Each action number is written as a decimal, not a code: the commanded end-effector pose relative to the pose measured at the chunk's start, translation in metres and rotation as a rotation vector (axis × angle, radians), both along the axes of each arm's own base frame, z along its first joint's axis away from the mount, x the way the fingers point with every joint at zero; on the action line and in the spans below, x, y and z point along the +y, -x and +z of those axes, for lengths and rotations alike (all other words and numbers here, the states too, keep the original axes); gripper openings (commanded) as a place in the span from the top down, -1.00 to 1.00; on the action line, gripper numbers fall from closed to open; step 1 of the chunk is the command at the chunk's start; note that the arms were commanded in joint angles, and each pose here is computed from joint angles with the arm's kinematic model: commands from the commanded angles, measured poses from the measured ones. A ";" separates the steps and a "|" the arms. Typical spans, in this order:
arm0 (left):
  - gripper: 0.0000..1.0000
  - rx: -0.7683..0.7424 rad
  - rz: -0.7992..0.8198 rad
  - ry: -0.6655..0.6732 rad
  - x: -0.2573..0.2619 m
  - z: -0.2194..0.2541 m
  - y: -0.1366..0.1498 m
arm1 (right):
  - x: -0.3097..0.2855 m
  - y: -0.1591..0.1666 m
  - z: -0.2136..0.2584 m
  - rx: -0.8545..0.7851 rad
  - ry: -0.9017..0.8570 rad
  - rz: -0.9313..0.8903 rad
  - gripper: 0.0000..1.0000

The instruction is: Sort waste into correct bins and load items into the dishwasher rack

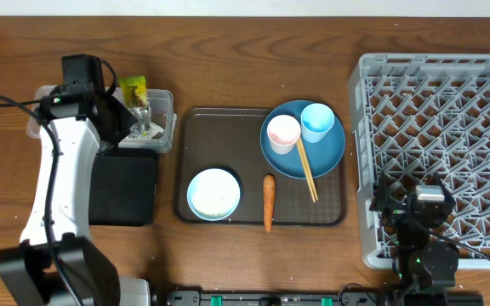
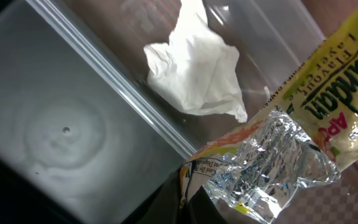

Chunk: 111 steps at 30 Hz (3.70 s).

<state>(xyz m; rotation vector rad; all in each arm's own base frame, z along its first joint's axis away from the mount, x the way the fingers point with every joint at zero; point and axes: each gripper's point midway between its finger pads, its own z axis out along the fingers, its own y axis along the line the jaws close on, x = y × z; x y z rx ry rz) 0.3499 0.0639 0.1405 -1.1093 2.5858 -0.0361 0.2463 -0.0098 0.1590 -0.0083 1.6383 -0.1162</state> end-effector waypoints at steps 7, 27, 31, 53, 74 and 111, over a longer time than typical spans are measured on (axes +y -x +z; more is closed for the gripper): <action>0.66 0.098 0.082 0.057 -0.002 -0.037 0.001 | -0.001 0.000 -0.001 0.002 0.009 -0.003 -0.99; -0.49 -0.157 -0.126 -0.042 -0.017 0.081 0.026 | -0.001 0.000 -0.001 0.002 0.009 -0.003 -0.98; -0.58 -0.074 -0.216 -0.031 -0.043 0.088 0.072 | -0.001 0.000 -0.001 0.002 0.009 -0.003 -0.99; -0.64 0.088 -0.720 -0.002 -0.174 0.056 0.128 | -0.001 0.000 -0.001 0.002 0.009 -0.003 -0.98; -0.63 0.249 -0.799 -0.032 -0.205 -0.007 0.116 | -0.001 0.000 -0.001 0.002 0.009 -0.003 -0.98; -0.64 0.131 -0.773 -0.118 -0.204 -0.006 0.083 | -0.001 0.000 -0.002 0.010 0.010 -0.002 -0.99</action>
